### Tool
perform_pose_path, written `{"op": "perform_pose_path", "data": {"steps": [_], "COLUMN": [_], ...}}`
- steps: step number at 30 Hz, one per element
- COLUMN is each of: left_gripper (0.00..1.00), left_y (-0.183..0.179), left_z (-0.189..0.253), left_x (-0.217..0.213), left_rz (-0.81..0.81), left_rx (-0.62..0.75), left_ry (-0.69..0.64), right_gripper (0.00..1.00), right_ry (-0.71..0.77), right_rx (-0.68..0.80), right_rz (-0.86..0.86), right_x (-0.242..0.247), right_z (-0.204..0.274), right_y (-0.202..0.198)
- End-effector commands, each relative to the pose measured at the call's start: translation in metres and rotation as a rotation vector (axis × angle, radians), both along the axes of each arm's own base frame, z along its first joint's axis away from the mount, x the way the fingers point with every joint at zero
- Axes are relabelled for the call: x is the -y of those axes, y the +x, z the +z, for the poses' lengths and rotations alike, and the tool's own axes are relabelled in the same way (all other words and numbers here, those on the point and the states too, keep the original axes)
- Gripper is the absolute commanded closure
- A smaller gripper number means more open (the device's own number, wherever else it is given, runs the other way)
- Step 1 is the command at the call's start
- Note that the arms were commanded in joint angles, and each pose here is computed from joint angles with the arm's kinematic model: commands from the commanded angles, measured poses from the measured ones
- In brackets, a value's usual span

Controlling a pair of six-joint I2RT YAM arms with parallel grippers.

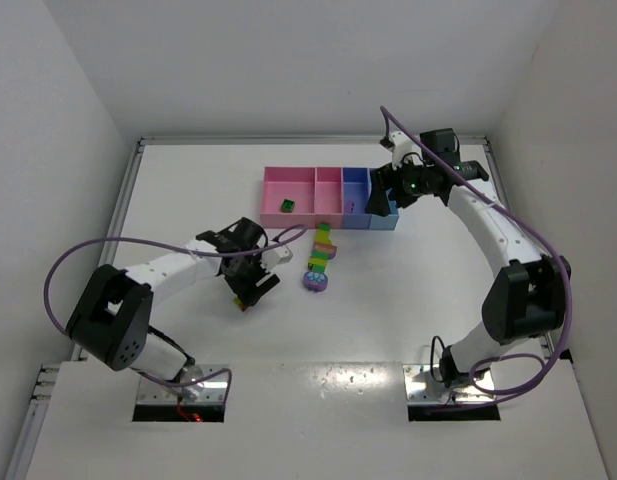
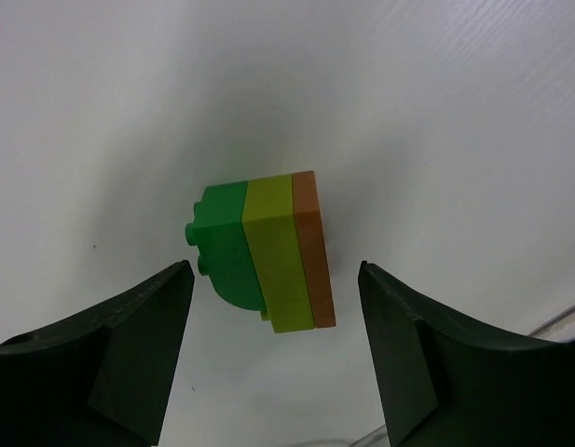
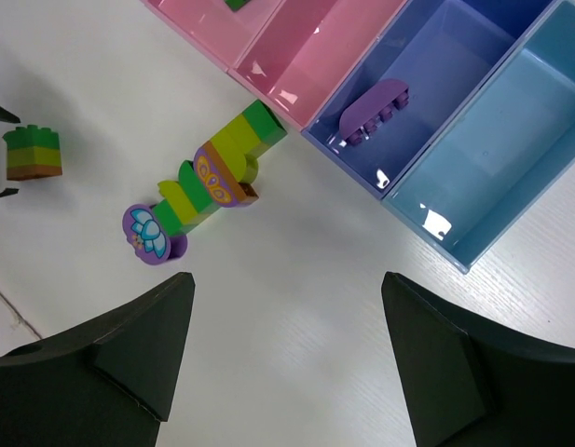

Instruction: Sort the legos into containers by color

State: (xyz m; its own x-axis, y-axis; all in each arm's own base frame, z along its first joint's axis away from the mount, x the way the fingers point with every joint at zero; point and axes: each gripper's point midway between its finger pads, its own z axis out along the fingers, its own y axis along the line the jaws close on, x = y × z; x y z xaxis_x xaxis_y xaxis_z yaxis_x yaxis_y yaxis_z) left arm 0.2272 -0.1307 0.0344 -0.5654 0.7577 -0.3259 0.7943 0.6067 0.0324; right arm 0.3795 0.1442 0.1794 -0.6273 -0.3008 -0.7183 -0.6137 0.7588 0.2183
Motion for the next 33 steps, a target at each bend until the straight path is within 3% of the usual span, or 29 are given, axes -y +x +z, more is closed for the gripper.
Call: {"op": "perform_pose_path", "data": {"steps": [1, 7, 11, 14, 16, 19, 25, 28, 33], "left_gripper": [0.22, 0.27, 0.42, 0.6, 0.67, 0.76, 0.77, 0.77, 0.77], "left_y": [0.003, 0.005, 0.009, 0.013, 0.02, 0.038, 0.061, 0.063, 0.065], "left_z": [0.001, -0.012, -0.017, -0.019, -0.016, 0.016, 0.128, 0.157, 0.191], "left_x": [0.003, 0.002, -0.003, -0.001, 0.002, 0.02, 0.069, 0.085, 0.12], "left_rz": [-0.016, 0.012, 0.026, 0.012, 0.018, 0.028, 0.001, 0.001, -0.009], "left_rx": [-0.001, -0.027, -0.034, -0.028, -0.001, 0.087, 0.365, 0.391, 0.379], "left_ry": [0.009, 0.017, 0.024, 0.005, -0.019, -0.159, -0.531, -0.604, -0.699], "right_gripper": [0.18, 0.18, 0.18, 0.18, 0.18, 0.18, 0.18, 0.18, 0.19], "right_ry": [-0.002, -0.011, -0.019, -0.014, 0.023, 0.147, 0.433, 0.507, 0.509], "right_rx": [0.022, 0.015, 0.007, -0.004, -0.038, -0.098, -0.184, -0.234, -0.237], "right_rz": [0.008, 0.002, -0.004, 0.002, -0.013, -0.013, 0.061, 0.113, 0.234], "right_x": [0.001, 0.003, 0.005, 0.004, -0.001, -0.014, -0.061, -0.085, -0.127], "right_z": [0.004, 0.0, -0.004, -0.007, -0.011, -0.004, 0.036, 0.051, 0.059], "right_y": [0.0, -0.001, -0.002, -0.005, -0.009, -0.022, -0.046, -0.047, -0.049]}}
